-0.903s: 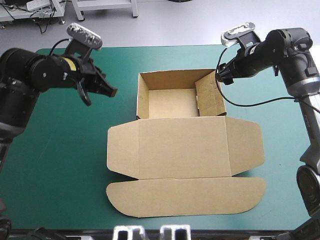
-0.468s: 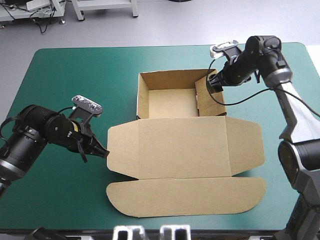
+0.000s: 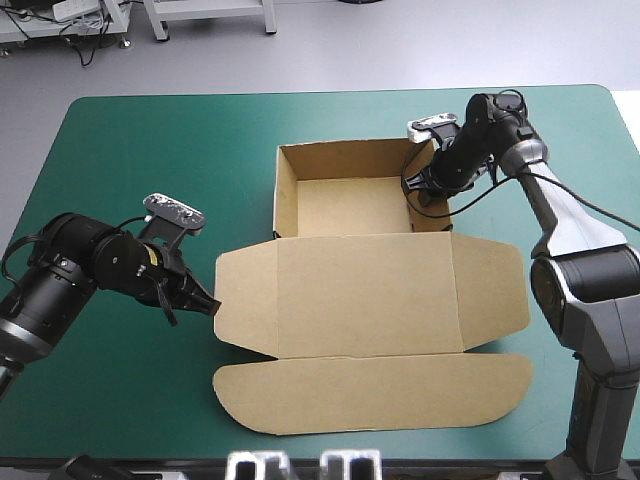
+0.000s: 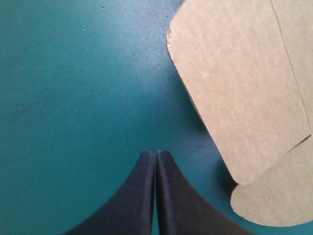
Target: Fold the box
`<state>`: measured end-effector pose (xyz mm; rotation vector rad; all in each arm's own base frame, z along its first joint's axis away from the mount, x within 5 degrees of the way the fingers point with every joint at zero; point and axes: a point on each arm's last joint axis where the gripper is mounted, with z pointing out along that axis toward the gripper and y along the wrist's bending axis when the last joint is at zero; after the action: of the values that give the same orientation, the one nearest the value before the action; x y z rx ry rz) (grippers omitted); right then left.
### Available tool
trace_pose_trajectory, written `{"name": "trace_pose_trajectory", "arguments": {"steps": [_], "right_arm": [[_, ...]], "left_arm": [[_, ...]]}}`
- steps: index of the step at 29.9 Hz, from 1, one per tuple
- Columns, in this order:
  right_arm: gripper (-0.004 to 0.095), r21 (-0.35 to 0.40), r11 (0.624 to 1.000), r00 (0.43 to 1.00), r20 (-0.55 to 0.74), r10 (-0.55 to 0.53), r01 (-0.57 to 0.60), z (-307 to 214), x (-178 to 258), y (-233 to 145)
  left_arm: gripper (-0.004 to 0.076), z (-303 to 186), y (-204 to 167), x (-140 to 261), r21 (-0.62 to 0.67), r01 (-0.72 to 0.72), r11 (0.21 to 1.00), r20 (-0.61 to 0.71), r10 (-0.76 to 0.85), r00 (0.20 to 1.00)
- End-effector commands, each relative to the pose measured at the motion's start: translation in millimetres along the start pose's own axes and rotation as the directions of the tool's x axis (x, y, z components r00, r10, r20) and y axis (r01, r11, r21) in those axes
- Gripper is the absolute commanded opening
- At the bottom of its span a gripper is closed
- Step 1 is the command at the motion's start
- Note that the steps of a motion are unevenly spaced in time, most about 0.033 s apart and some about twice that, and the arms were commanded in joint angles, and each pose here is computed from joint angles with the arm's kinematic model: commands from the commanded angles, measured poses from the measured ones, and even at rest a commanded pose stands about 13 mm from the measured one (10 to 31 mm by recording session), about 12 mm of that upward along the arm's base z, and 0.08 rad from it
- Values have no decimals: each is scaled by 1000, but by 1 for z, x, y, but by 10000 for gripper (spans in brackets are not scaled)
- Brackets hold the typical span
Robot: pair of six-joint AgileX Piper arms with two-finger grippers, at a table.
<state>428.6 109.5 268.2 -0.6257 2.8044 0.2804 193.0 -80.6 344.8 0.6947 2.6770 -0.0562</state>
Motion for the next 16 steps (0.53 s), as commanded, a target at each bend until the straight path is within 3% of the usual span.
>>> {"name": "trace_pose_trajectory", "arguments": {"steps": [1, 3, 8, 10, 13, 16], "right_arm": [[105, 27, 998, 989, 135, -58, 55, -44, -8, 4], [-22, 72, 993, 984, 144, -103, 93, -49, -10, 2], [-19, 277, 956, 985, 104, -135, 101, -70, -9, -22], [-18, 323, 946, 988, 128, -85, 39, -82, -5, -43], [-19, 330, 942, 985, 173, 1, -59, -98, 5, -79], [-19, 381, 907, 975, 193, 111, -179, -113, 26, -125]], "left_arm": [[-7, -13, 0, -2, -3, 13, 1000, 78, -13, 997], [-7, -13, 0, -2, -3, 13, 1000, 78, -13, 997], [-7, -13, 0, -2, -2, 13, 1000, 70, -13, 997], [-7, -13, 0, -2, -2, 13, 1000, 70, -13, 997], [-7, -13, 0, -2, -2, 13, 1000, 72, -13, 997], [-7, -13, 0, -2, -3, 11, 1000, 72, -10, 997]]}}
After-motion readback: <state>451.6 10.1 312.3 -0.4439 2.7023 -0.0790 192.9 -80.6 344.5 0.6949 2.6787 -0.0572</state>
